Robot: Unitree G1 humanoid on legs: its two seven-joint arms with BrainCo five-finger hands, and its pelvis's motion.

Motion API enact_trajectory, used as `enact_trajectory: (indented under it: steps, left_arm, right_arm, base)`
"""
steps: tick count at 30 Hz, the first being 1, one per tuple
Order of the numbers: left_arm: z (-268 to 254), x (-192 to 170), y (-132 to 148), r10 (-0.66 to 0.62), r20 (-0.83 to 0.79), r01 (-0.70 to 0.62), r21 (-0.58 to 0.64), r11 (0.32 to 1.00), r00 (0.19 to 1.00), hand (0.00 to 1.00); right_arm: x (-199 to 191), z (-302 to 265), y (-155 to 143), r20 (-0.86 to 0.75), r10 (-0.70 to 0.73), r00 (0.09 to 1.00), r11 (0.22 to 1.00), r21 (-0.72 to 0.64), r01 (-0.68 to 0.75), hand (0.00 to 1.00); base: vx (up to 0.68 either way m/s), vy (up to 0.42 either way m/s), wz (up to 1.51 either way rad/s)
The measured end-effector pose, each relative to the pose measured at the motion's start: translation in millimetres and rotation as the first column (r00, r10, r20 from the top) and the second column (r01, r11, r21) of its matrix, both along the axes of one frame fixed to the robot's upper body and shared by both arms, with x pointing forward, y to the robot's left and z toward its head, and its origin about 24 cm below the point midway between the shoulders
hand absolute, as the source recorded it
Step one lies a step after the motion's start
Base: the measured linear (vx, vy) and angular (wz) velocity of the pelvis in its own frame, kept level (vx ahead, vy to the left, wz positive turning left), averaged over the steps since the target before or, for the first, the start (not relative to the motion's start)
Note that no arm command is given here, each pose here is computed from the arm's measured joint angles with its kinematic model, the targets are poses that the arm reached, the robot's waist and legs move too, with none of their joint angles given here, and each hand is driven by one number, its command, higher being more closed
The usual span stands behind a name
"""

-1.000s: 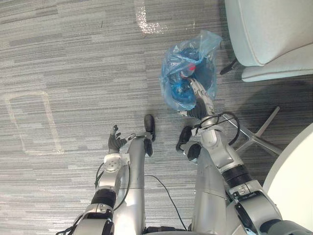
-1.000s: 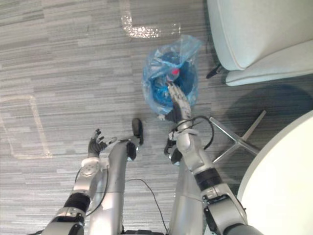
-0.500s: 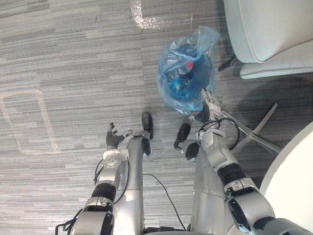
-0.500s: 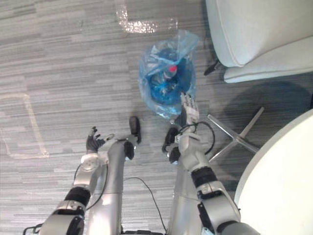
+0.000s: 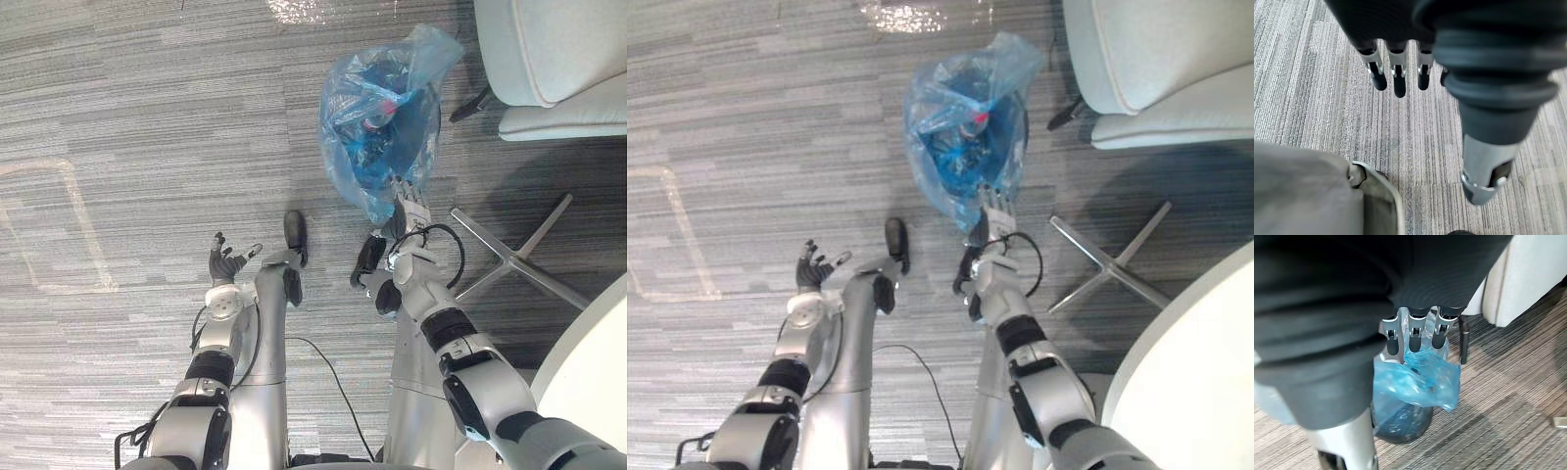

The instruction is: Gather rubbish on tea table into small bin, then transfer packed bag to large trash can.

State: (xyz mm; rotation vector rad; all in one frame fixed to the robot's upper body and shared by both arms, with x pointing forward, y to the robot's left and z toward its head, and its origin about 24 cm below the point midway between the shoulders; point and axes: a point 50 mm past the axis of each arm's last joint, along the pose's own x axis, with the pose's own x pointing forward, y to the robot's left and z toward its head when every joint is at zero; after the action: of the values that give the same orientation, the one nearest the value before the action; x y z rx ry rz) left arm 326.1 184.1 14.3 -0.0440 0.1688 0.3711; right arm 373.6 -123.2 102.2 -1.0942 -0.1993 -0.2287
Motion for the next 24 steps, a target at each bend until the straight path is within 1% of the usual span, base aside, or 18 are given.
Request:
enact_trajectory:
  steps: [1,7,8,12,17,18,22,24]
  left_arm:
    - [3.1,2.0,-1.5,0.003,0.019,-0.002,-0.02,1.0,1.0,0.0]
    - [4.0,2.9,-4.7,-0.001,0.023,0.002,-0.03,1.0,1.0,0.0]
    - [3.9,2.8,-4.3,0.004,0.024,-0.003,-0.037,0.999,1.0,0.0]
    - [1.9,1.9,-2.8,0.027,0.014,-0.025,-0.074,0.997,1.0,0.0]
    - [1.5,2.0,-3.9,0.025,0.007,-0.024,-0.081,0.996,1.0,0.0]
    - [1.4,2.0,-4.0,0.024,0.007,-0.024,-0.082,0.996,1.0,0.0]
    - [0.0,1.6,-4.1,0.022,-0.003,-0.022,-0.081,0.996,1.0,0.0]
    - [-1.4,0.9,-4.1,0.021,-0.01,-0.021,-0.08,0.997,1.0,0.0]
  right_arm:
    - [3.9,11.1,6.7,0.028,0.017,0.999,1.0,0.009,-0.017,1.0]
    - [6.4,21.3,10.3,0.058,0.026,0.998,0.999,0.021,-0.027,1.0]
    - [6.2,21.7,11.5,0.057,0.032,0.998,0.997,0.062,-0.035,1.0]
    - [3.2,29.6,13.8,0.092,0.046,0.995,0.988,0.145,-0.059,1.0]
    - [-0.9,36.7,15.9,0.139,0.068,0.988,0.979,0.18,-0.093,1.0]
    - [-2.3,38.1,16.1,0.149,0.073,0.986,0.974,0.204,-0.102,1.0]
    - [-4.7,32.2,14.5,0.137,0.075,0.988,0.97,0.221,-0.104,1.0]
    - [-9.2,30.9,13.7,0.147,0.079,0.986,0.961,0.251,-0.115,1.0]
  base:
    - [-0.09,0.043,0.15]
    - [-0.06,0.027,0.07]
    - [-0.04,0.019,0.02]
    - [-0.05,0.024,0.02]
    - [-0.06,0.028,0.01]
    - [-0.06,0.025,-0.01]
    - [-0.06,0.024,-0.05]
    - [-0.09,0.028,-0.04]
